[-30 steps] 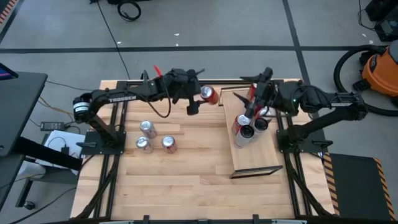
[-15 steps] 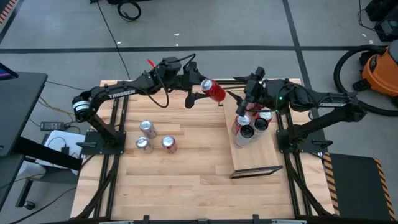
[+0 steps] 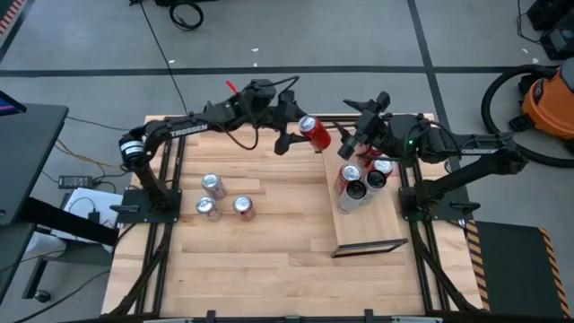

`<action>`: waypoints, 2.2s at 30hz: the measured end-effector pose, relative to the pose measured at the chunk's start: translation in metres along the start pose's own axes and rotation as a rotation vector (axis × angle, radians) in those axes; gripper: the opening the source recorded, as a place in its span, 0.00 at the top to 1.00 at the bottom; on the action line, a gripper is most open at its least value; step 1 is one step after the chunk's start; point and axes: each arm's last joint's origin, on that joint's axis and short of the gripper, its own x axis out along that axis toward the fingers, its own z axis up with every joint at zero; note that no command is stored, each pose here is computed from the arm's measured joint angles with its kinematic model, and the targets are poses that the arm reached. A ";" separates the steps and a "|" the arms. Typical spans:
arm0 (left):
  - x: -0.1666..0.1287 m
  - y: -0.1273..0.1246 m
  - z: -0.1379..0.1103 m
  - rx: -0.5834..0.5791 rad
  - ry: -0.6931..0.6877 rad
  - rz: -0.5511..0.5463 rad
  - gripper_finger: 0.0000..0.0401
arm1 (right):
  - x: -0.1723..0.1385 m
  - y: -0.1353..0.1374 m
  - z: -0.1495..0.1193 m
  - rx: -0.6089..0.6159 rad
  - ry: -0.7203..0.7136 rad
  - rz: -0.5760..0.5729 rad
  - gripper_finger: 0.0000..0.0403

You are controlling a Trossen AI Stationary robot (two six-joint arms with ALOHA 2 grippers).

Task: Place canned beverage on shelf
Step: Put the red black soda can on the shelf aligned with the other red black soda can

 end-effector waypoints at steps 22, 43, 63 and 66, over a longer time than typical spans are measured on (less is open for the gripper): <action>0.058 0.023 -0.008 -0.027 0.125 0.012 0.23 | -0.007 0.008 -0.012 -0.108 0.107 -0.019 0.32; 0.064 0.024 -0.016 -0.001 0.154 0.037 0.23 | -0.007 0.008 -0.012 -0.078 0.104 0.008 0.32; 0.065 0.022 -0.016 0.024 0.161 0.036 0.23 | 0.038 -0.019 -0.034 0.063 0.220 0.090 0.33; 0.065 0.022 -0.016 0.026 0.169 0.044 0.23 | 0.045 -0.024 -0.038 0.111 0.246 0.114 0.33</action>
